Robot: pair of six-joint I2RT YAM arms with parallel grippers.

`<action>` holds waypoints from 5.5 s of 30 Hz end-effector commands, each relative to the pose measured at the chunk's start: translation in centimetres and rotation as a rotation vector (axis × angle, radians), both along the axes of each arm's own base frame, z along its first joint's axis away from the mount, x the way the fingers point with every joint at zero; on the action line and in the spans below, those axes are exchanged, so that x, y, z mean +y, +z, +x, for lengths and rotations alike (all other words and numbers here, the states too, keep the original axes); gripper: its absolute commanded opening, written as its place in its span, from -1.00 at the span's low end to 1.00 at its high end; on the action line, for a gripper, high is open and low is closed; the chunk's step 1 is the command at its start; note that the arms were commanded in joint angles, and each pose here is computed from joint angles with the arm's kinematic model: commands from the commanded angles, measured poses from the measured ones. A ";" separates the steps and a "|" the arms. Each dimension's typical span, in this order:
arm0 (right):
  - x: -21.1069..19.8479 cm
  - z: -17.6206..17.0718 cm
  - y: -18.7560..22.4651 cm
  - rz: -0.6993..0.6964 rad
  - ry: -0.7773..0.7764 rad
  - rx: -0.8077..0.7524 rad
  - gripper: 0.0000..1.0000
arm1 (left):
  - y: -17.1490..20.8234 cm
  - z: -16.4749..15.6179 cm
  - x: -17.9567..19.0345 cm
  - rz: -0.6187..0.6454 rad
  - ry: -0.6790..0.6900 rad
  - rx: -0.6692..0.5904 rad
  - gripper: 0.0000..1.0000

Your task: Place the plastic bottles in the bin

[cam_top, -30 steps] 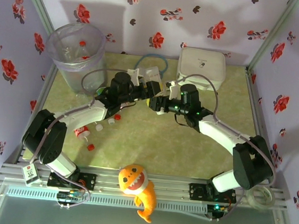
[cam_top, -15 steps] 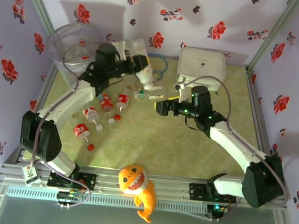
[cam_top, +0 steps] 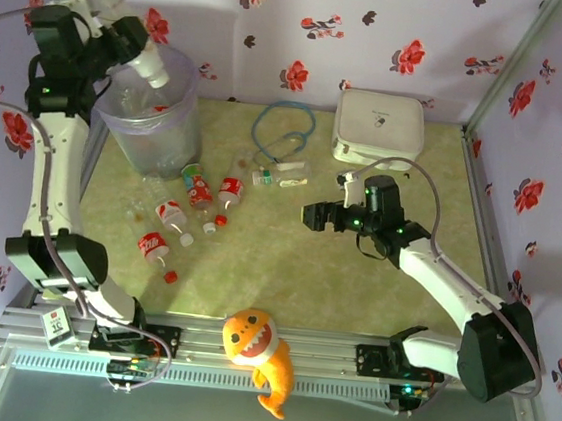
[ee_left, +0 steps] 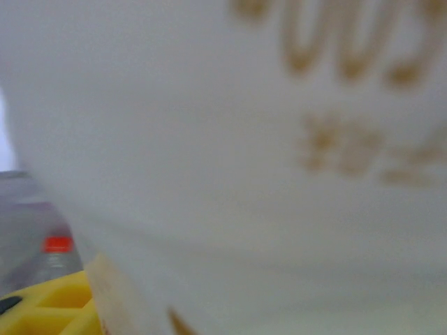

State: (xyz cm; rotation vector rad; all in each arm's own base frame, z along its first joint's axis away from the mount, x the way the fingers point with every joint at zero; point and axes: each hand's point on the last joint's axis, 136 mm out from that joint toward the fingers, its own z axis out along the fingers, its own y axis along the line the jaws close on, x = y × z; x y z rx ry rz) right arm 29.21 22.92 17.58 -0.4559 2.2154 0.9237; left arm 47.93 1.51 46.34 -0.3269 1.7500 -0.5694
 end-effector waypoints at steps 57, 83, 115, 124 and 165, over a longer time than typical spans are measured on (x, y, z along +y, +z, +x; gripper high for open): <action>-1.5 0.4 -1.8 -0.109 -0.020 0.004 0.99 | -24.2 9.4 -2.7 0.073 -0.077 0.476 0.99; -1.8 6.9 -2.7 -0.539 0.180 -0.233 0.99 | -8.6 -1.4 -2.4 0.186 -0.013 0.277 0.99; 7.4 18.2 -13.0 -0.693 0.842 -0.333 0.99 | -15.4 -16.2 -9.6 -0.074 -0.142 0.316 0.99; 7.6 15.5 -14.1 -0.688 0.867 -0.296 0.73 | -15.6 -15.9 -9.7 -0.079 -0.142 0.313 0.99; 6.9 6.3 3.4 0.097 -0.001 -0.172 -0.06 | -18.4 -13.2 -29.1 -0.272 -0.591 0.290 0.99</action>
